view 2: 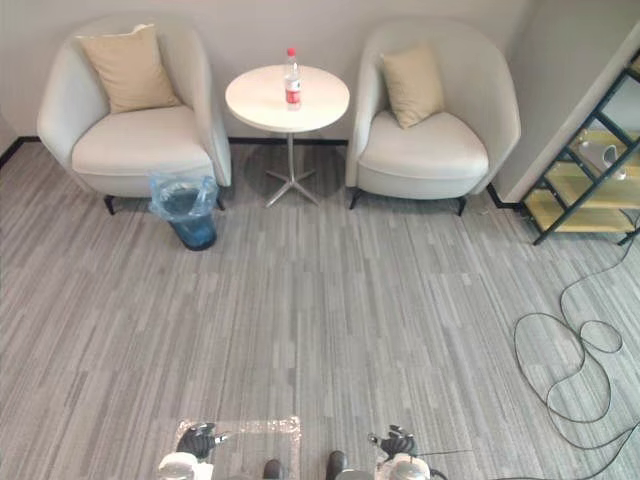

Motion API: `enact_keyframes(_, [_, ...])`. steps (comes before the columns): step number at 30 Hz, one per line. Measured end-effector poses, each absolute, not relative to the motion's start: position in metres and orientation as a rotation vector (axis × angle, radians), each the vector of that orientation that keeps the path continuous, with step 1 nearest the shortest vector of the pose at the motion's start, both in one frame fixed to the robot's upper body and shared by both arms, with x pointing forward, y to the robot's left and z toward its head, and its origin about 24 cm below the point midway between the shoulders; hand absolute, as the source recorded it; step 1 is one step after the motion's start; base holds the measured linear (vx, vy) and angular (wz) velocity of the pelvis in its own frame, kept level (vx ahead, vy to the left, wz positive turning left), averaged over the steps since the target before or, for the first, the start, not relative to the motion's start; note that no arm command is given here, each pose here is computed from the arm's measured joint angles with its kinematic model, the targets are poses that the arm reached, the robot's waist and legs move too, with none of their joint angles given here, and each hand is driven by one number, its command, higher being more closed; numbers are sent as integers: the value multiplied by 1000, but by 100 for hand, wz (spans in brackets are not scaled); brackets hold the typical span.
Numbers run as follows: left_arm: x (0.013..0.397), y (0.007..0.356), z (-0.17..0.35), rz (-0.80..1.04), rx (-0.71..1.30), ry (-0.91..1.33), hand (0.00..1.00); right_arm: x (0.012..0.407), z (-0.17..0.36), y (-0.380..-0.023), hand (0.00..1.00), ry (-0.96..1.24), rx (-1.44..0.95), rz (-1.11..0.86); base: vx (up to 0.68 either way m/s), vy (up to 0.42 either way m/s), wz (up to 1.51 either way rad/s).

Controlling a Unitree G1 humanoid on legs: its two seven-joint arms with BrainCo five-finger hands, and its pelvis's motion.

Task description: Gather rubbish on tea table into small bin, then transfer packed bag to large trash can.

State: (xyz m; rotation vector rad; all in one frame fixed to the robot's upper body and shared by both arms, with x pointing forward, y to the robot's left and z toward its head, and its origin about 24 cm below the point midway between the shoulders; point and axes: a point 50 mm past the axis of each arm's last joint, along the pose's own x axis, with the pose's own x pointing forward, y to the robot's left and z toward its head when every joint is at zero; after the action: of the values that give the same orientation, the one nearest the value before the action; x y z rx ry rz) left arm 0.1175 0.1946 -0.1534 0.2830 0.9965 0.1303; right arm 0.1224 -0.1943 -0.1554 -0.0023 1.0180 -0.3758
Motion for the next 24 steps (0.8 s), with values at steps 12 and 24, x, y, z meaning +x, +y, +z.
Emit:
enact_keyframes(12, [118,194,-154,126,275,1006,0,116,-157,-194,0,1035,3,-381,-18,-14,-1])
enact_keyframes(24, [121,192,-155,102,275,1010,0,115,-158,-194,0,1037,30,-390,-3,-1,2])
